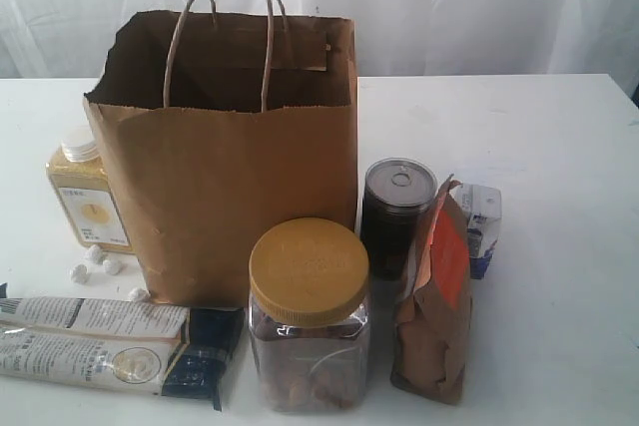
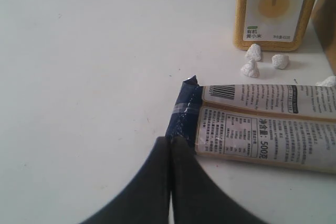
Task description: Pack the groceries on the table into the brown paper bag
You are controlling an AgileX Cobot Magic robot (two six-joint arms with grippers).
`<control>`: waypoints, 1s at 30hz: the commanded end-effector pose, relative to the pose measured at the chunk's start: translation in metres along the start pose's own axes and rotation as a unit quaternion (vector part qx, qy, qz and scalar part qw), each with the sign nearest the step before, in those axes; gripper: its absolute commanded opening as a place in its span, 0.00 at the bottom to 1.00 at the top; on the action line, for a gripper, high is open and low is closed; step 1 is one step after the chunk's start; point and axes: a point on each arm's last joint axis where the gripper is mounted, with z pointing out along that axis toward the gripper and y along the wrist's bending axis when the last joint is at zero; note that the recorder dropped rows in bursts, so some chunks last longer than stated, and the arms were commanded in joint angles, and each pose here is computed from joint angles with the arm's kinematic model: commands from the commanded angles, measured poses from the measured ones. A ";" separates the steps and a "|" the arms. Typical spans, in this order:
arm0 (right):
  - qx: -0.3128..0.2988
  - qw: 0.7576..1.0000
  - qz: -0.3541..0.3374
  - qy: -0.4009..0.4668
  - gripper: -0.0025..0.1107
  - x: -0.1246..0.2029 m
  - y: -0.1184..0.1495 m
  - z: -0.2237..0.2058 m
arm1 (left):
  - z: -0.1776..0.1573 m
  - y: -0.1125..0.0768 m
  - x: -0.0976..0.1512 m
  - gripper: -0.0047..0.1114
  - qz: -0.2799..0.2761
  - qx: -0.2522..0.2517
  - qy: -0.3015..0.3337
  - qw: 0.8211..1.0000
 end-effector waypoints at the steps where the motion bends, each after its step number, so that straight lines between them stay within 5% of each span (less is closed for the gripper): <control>1: 0.005 1.000 0.002 -0.003 0.02 -0.001 -0.001 0.000 | 0.000 0.000 0.000 0.04 -0.002 0.000 -0.003 1.000; 25: 0.010 0.999 -0.034 -0.024 0.02 -0.005 -0.001 0.000 | 0.000 0.000 0.000 0.04 -0.002 0.000 -0.003 1.000; 30: -0.016 0.983 0.147 -0.109 0.02 -0.020 0.000 -0.003 | 0.000 0.000 0.000 0.04 -0.002 0.000 -0.003 1.000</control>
